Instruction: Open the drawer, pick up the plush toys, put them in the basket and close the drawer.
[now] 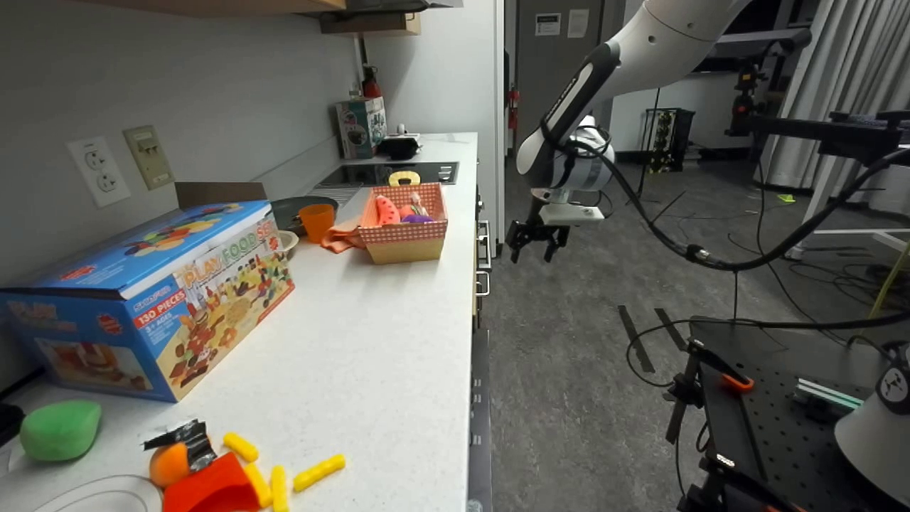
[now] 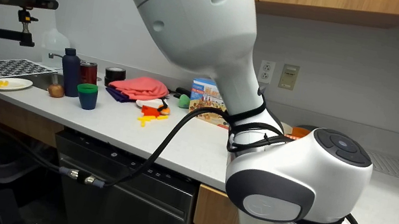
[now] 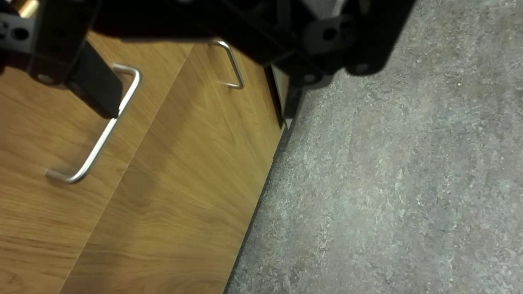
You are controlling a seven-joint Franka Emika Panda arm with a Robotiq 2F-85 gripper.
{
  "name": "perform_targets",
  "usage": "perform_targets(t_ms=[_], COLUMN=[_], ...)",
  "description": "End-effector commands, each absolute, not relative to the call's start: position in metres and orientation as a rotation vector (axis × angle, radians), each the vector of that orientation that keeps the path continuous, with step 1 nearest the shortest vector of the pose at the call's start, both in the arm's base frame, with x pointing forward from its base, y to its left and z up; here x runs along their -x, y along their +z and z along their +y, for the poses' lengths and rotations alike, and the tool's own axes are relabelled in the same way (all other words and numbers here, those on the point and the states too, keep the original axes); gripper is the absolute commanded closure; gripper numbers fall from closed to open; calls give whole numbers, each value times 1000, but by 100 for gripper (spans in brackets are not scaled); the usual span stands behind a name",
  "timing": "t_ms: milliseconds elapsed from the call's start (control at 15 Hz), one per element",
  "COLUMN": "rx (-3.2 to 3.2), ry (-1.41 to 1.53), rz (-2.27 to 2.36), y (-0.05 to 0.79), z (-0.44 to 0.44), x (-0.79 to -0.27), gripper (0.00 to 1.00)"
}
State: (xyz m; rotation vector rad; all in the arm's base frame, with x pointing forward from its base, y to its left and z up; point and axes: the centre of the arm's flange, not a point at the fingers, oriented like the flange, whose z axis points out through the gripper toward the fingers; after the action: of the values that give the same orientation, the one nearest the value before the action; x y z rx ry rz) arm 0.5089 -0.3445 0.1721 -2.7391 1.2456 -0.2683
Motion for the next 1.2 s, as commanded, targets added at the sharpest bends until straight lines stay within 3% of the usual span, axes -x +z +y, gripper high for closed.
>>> perform_targets(t_ms=[0,467,1133], rx=[2734,2584,2525], ry=[-265,-308,-347], rz=[1254,1316,1241], y=[168,120,97], z=[-346,-372,-364], x=[-509,-513,-570], gripper=[0,0,0])
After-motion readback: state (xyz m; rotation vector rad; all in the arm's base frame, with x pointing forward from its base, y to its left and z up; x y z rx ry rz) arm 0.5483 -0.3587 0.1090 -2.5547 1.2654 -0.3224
